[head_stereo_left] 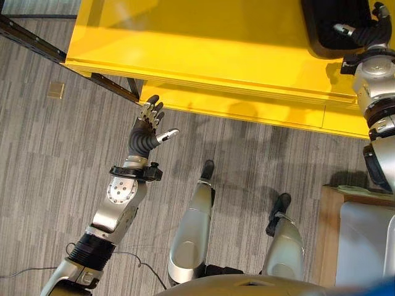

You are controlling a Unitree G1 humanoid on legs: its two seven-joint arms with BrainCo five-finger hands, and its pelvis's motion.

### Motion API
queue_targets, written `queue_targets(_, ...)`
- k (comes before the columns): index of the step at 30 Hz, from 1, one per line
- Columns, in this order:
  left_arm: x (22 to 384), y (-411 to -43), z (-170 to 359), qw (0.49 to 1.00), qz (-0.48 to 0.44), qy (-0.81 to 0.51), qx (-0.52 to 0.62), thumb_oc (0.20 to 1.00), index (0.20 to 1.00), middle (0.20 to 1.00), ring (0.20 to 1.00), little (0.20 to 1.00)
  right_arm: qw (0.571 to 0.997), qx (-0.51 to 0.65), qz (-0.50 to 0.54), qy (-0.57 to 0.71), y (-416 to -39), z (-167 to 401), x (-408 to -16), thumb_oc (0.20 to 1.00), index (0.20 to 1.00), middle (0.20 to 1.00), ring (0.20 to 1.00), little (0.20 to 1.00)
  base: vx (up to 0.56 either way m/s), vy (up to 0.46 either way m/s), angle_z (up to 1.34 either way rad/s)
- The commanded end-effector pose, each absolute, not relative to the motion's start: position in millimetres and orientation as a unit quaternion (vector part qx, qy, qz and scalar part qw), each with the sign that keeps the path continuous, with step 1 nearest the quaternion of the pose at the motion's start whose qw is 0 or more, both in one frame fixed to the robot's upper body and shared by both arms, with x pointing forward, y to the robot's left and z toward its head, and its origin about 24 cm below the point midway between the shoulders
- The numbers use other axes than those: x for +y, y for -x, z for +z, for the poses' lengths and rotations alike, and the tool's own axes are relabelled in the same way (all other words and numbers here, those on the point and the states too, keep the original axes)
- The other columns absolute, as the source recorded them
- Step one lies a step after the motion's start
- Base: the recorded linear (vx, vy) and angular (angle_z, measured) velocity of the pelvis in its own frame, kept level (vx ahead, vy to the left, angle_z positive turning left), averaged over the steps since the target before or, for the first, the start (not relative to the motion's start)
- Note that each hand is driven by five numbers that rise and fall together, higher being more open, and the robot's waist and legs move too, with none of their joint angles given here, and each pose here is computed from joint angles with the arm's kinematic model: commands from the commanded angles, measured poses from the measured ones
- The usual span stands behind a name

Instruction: Move parts from the plastic box to the shelf.

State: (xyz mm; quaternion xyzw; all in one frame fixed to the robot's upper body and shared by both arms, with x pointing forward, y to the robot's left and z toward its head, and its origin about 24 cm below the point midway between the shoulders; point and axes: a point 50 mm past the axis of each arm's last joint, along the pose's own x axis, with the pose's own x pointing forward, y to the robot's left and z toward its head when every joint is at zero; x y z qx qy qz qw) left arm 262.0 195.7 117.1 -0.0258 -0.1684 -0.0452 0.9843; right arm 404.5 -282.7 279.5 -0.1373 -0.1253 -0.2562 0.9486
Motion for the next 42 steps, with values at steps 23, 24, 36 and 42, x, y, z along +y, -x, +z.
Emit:
queue_targets(23,198.7,-258.3,136.8,0.972,-0.025,0.039,-0.231,1.0,1.0,1.0,1.0,1.0,0.976,-0.168,-0.136,-0.028,-416.7,256.1,-218.4,1.0,1.0,1.0,1.0,1.0,-0.01,0.003,-0.01)
queue_targets(24,198.5,-258.1,137.3,0.972,-0.026,0.04,-0.232,1.0,1.0,1.0,1.0,1.0,0.976,-0.169,-0.134,-0.029,-416.9,256.1,-216.6,1.0,1.0,1.0,1.0,1.0,0.0,0.0,0.0)
queue_targets(36,197.8,-258.9,138.9,0.971,-0.023,0.042,-0.236,1.0,1.0,1.0,1.0,1.0,0.981,-0.163,-0.104,-0.036,-421.0,252.6,-193.3,1.0,1.0,1.0,1.0,1.0,0.0,0.002,-0.02)
queue_targets(42,197.0,-259.6,139.1,0.97,-0.023,0.044,-0.236,1.0,1.0,1.0,1.0,1.0,0.982,-0.161,-0.092,-0.037,-421.9,250.9,-184.6,1.0,1.0,1.0,1.0,1.0,0.0,0.0,0.0)
